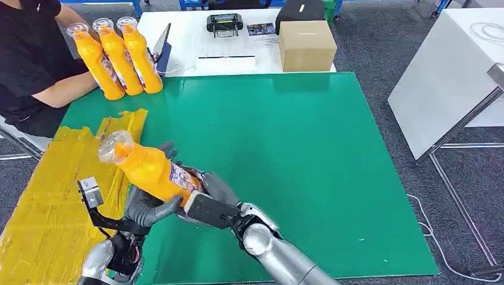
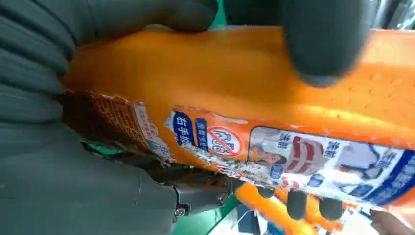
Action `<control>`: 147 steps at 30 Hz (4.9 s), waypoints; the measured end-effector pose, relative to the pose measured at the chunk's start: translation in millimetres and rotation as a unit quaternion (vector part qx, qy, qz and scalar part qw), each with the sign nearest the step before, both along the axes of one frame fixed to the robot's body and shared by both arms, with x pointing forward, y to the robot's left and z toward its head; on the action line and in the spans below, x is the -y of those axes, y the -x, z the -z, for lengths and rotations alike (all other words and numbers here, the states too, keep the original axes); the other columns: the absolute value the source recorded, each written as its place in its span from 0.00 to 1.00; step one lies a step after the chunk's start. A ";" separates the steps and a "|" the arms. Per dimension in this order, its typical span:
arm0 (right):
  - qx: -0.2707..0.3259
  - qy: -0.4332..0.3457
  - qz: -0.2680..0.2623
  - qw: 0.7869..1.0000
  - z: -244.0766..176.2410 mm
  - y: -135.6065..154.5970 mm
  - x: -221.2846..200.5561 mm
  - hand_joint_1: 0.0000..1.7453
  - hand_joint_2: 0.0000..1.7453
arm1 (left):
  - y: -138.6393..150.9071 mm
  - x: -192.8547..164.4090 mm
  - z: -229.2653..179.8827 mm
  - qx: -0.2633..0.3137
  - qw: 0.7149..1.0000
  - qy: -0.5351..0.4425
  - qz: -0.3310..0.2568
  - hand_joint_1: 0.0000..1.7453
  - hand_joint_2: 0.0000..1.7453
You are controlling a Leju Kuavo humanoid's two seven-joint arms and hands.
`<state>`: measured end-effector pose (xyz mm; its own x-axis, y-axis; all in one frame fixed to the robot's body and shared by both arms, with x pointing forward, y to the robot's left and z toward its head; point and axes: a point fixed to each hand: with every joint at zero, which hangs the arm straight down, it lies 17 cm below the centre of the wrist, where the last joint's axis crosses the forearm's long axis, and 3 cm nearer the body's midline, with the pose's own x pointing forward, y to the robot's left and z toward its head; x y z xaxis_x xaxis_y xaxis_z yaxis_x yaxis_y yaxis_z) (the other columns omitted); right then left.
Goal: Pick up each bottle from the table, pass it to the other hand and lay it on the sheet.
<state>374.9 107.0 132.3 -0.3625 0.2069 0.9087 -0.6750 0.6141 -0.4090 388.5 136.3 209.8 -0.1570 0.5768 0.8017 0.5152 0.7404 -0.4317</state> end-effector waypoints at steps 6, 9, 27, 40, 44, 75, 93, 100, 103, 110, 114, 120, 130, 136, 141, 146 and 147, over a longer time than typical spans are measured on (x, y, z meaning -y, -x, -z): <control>-0.009 0.024 -0.011 1.000 17.0 0.4 -7.0 1.00 1.00 | -2.0 -1.0 9.2 -0.024 0.999 0.022 0.012 0.00 1.00; -0.010 0.036 -0.019 0.999 20.6 1.8 -13.7 1.00 1.00 | -4.9 -2.7 13.1 -0.031 0.999 0.025 0.010 0.00 1.00; -0.019 0.087 -0.051 0.995 49.6 18.2 -32.8 1.00 1.00 | -16.3 -18.8 23.2 -0.044 0.998 0.025 -0.023 1.00 1.00; -0.011 0.092 -0.047 0.995 50.7 15.1 -32.1 1.00 1.00 | -16.0 -20.2 21.7 -0.031 0.999 0.014 -0.031 1.00 1.00; -0.010 0.092 -0.046 0.995 51.4 14.8 -31.7 1.00 1.00 | -16.0 -20.0 21.4 -0.030 0.999 0.013 -0.031 1.00 1.00; 0.088 0.001 0.079 0.993 -31.2 -51.3 102.7 0.00 1.00 | -71.6 -189.7 76.0 0.128 0.668 -0.639 -0.361 1.00 1.00; 0.094 -0.008 0.063 0.994 -46.8 -59.3 104.7 0.00 1.00 | -60.9 -205.6 187.8 0.083 0.636 -0.739 -0.206 0.00 0.00; 0.095 -0.007 0.062 0.994 -47.8 -62.2 104.2 0.00 1.00 | -51.3 -214.2 197.7 0.085 0.637 -0.745 -0.180 0.00 0.00; 0.094 -0.005 0.061 0.994 -46.5 -62.6 104.1 0.00 1.00 | -49.9 -214.6 199.0 0.084 0.643 -0.742 -0.172 0.00 0.00; 0.093 -0.002 0.060 0.994 -45.1 -64.7 104.0 0.00 0.00 | -45.3 -224.1 200.5 0.080 0.650 -0.740 -0.154 0.00 0.00; 0.098 -0.008 0.057 0.994 -46.0 -62.9 103.6 0.00 0.00 | -45.0 -219.6 183.1 0.086 0.693 -0.694 -0.175 0.00 0.00; 0.119 -0.060 0.045 0.990 -49.9 -28.3 98.5 0.00 0.00 | -47.3 -214.4 75.7 0.126 0.812 -0.486 -0.298 0.00 0.00; 0.143 -0.123 0.074 0.979 -69.2 -1.6 96.7 0.00 0.00 | -24.4 -214.4 -38.8 0.199 0.866 -0.285 -0.360 0.00 0.00; 0.162 -0.216 0.118 0.956 -103.0 21.5 99.8 0.00 0.00 | 15.4 -144.7 -54.7 0.216 0.899 -0.197 -0.326 0.00 0.00; 0.160 -0.235 0.129 0.950 -110.9 29.0 98.4 0.00 0.00 | 36.1 -110.9 -63.9 0.224 0.909 -0.161 -0.312 0.00 0.00; 0.161 -0.240 0.133 0.948 -113.9 30.3 99.1 0.00 0.00 | 42.7 -102.6 -69.2 0.230 0.911 -0.153 -0.305 0.00 0.00; 0.161 -0.241 0.133 0.948 -114.3 30.3 99.0 0.00 0.00 | 43.4 -101.8 -70.1 0.231 0.911 -0.152 -0.305 0.00 0.00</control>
